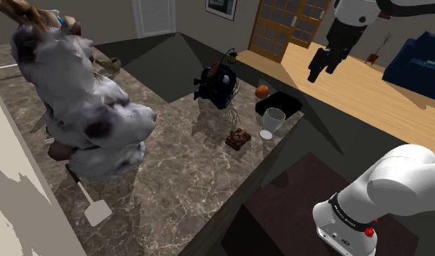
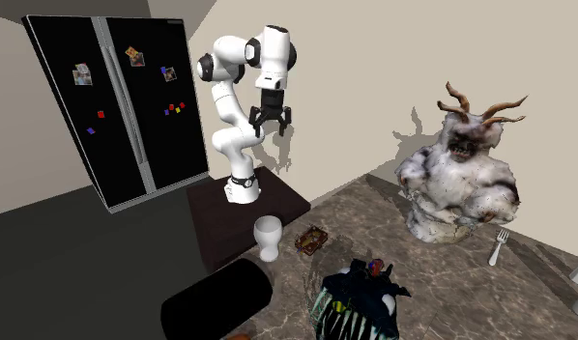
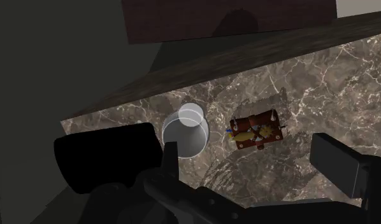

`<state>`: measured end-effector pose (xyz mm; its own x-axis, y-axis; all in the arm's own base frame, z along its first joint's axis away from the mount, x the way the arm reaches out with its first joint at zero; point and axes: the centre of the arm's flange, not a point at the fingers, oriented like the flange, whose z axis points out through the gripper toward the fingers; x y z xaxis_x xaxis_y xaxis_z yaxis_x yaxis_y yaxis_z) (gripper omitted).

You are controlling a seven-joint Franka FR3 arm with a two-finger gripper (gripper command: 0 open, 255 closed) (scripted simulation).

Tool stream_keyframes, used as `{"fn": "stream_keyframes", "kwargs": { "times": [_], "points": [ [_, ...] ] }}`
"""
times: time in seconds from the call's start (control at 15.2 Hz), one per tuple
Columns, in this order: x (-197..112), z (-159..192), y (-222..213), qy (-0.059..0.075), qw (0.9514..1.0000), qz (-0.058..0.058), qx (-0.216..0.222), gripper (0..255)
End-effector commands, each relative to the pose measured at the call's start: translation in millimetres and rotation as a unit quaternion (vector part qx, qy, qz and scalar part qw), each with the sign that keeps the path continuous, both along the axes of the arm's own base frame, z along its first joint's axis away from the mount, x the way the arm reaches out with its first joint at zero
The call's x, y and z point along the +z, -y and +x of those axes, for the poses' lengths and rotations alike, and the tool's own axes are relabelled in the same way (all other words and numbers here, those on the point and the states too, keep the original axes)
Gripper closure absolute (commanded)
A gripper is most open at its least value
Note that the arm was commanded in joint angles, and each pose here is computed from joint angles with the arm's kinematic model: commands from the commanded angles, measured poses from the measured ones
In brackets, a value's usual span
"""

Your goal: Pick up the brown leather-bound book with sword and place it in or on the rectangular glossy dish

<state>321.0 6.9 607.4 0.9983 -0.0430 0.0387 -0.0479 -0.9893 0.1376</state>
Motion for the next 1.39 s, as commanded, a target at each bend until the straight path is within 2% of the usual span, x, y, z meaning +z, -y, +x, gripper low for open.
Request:
{"fn": "stream_keyframes", "kwargs": {
  "times": [0.0,1.32],
  "points": [
    [0,0,0,0.000,1.0000,0.000,0.000,0],
    [-234,85,-99,-0.017,0.9970,-0.026,0.070,0]
  ]
}}
